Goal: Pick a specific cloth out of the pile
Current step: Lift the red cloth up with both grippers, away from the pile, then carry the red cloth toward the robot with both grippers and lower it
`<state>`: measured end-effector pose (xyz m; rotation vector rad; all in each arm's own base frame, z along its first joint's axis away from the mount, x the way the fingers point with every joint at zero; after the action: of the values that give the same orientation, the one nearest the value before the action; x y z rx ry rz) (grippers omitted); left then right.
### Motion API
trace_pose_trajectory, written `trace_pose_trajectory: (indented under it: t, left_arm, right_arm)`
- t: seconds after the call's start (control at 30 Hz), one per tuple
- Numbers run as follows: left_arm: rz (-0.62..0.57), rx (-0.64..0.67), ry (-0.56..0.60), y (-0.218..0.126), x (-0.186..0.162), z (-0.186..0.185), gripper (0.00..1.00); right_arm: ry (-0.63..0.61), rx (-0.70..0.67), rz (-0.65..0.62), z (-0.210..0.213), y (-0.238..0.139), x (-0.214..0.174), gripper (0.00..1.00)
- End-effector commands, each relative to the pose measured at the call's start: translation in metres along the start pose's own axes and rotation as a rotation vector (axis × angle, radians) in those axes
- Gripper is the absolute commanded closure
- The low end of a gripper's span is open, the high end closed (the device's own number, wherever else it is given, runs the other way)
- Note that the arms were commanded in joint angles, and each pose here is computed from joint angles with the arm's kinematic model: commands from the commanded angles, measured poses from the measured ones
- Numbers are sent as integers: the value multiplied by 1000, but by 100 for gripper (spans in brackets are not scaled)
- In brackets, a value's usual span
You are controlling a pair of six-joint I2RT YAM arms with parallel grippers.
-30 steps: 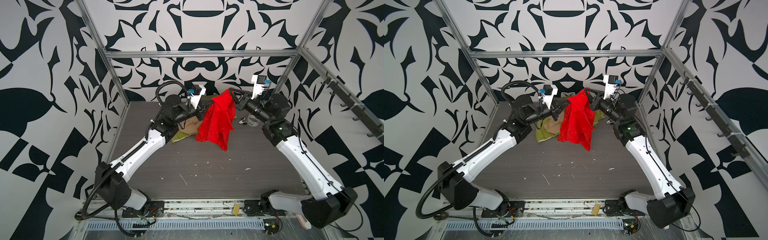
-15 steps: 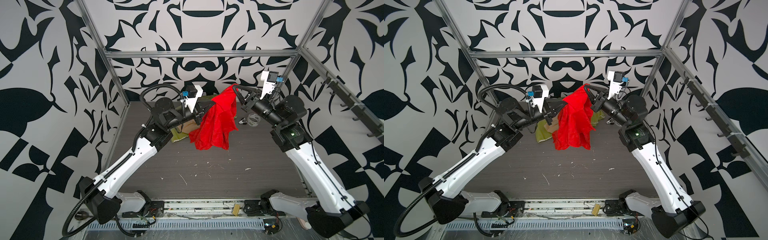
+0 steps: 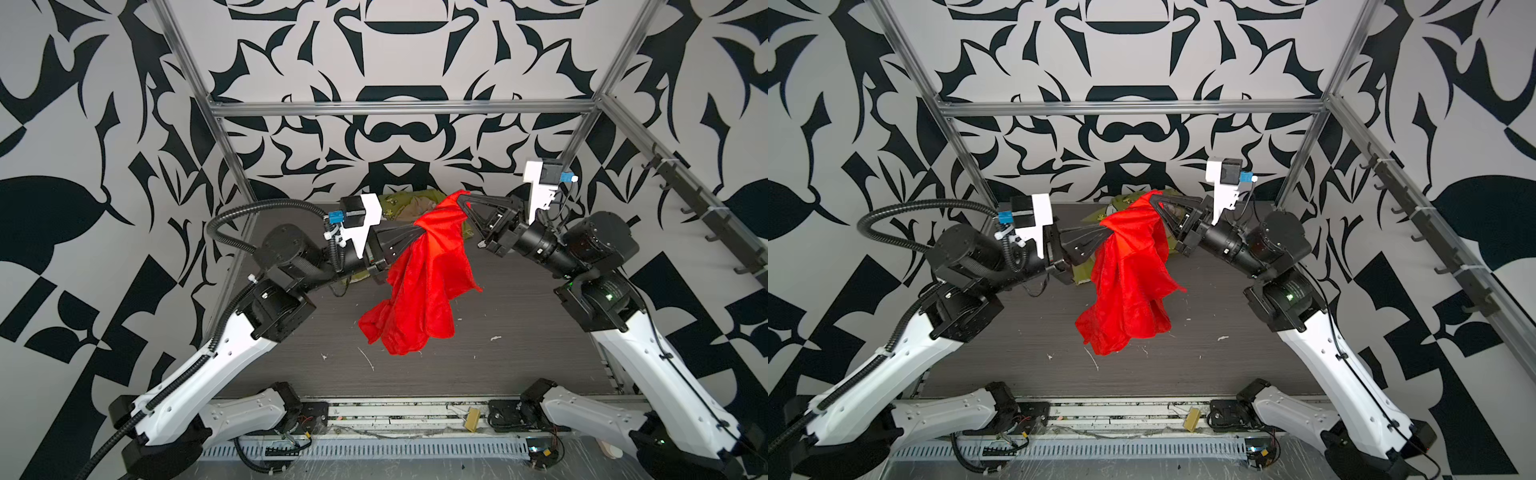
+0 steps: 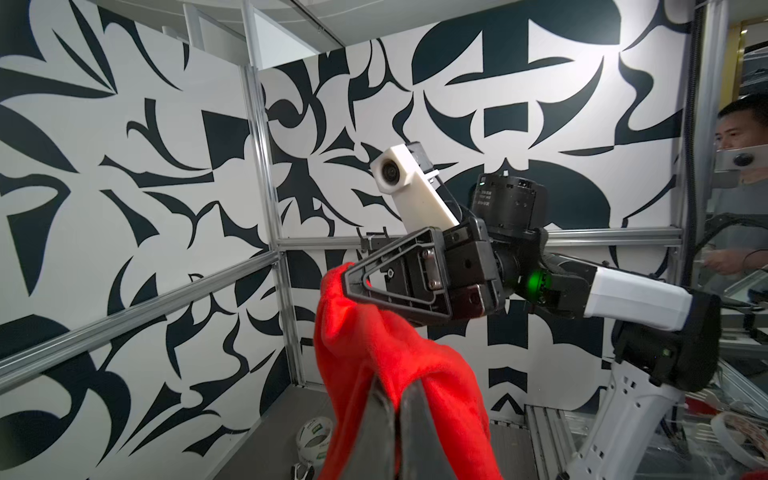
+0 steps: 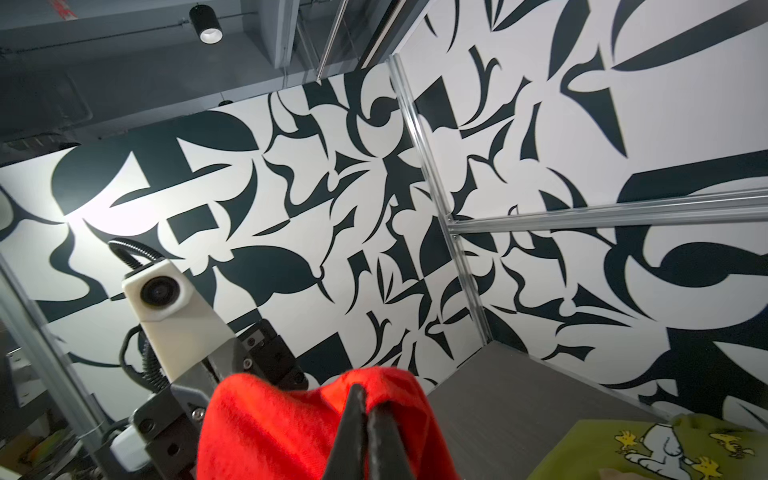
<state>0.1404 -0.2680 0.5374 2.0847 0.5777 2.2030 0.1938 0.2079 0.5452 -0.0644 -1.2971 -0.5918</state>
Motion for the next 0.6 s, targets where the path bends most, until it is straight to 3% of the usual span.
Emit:
trace_pose_trajectory:
  t: [0.0,0.33,0.57]
  left_arm:
    - [-4,19,4,-9,1,-7,100]
    - [30,-4,-38,-20,-7,-34,100]
    - [78,14,-99,-25,-34,-37,100]
  right_arm:
    - [-22,37,-26,24,-15,9,100]
    - [51,61,15,36,-34,-16,100]
    - [110,59,60,33,-36,-38,100]
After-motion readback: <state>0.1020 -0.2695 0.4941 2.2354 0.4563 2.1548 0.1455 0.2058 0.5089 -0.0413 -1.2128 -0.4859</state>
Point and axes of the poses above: each gripper's point midway between its finger pads, its own y axis out along the fingers, its own z axis along the line the jaws close on, x = y × z, the point moved 3 cm from there along -y, back along the fingers, and after that the axes turned 5 degrees about -y, right-handed, at the moved point
